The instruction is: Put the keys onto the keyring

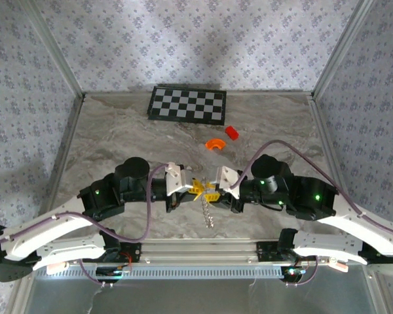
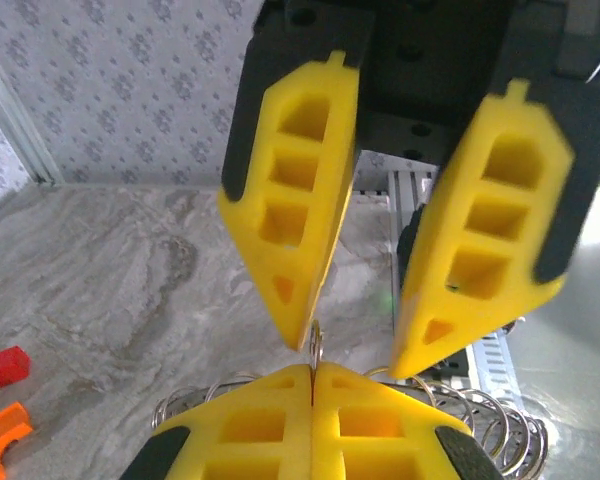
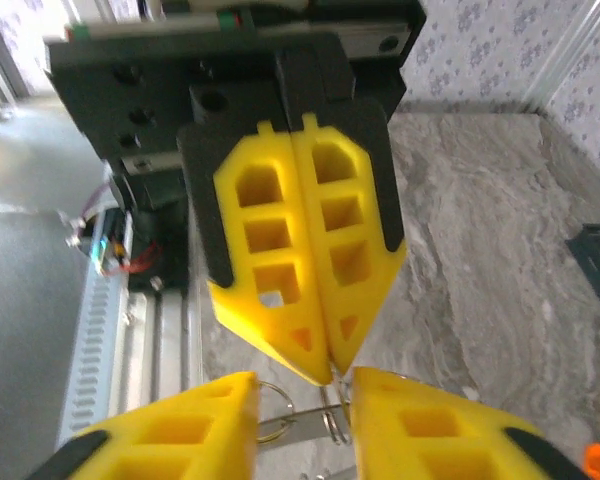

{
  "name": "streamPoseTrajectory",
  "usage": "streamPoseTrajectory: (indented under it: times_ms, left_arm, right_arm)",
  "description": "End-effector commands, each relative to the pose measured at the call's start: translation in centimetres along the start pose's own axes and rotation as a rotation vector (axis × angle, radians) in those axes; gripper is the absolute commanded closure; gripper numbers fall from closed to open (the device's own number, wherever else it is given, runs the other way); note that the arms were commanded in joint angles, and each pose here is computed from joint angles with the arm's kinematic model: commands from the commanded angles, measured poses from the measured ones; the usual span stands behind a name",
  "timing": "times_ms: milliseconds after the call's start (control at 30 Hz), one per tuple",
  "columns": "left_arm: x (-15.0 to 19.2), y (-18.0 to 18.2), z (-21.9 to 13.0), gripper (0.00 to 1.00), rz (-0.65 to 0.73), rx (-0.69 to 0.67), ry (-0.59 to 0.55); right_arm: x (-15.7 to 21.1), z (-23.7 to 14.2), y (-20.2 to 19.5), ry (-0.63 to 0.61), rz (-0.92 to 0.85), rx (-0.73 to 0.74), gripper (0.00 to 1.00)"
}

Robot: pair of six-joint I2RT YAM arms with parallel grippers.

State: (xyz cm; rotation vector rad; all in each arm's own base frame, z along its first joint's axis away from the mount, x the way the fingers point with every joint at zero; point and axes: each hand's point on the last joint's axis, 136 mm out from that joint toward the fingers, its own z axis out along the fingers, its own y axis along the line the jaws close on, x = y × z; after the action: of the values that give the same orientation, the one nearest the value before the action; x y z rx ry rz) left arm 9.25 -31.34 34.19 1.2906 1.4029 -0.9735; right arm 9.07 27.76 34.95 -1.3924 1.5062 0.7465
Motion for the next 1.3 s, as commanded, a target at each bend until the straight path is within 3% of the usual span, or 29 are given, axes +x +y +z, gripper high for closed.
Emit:
streamPoseTrajectory:
  times_ms: [0, 67, 133, 400, 567, 900, 1267]
  left_arm:
    - [-2.9, 0.4, -1.0, 1.00, 0.016, -0.034, -0.126]
    - [-3.4, 0.5, -1.3, 1.00, 0.024, -0.049, -0.160]
    - [-4.2, 0.3, -1.9, 1.00, 0.033, -0.046, -0.213]
    - [-6.6, -1.2, -3.4, 1.00, 0.029, 0.026, -0.361]
    - [-7.3, -1.6, -3.8, 1.00, 0.013, 0.052, -0.418]
    - [-7.6, -2.4, -3.9, 1.00, 0.011, 0.105, -0.456]
    - [-7.4, -2.6, -3.9, 1.00, 0.007, 0.114, -0.454]
  right_arm:
    - [-1.3, -1.1, -0.1, -0.102, 0.035, 0.015, 0.57]
    - [-1.3, -1.6, -0.7, -0.139, 0.071, 0.038, 0.50]
    - [-1.4, -2.0, -1.1, -0.183, 0.110, 0.036, 0.50]
    - [-2.7, -2.7, -0.9, -0.318, 0.121, -0.007, 0.63]
    - [-3.5, -2.4, -0.1, -0.363, 0.102, -0.067, 0.65]
    - [-4.3, -2.2, 0.7, -0.427, 0.092, -0.119, 0.63]
    - [-4.3, -2.1, 0.4, -0.438, 0.093, -0.103, 0.79]
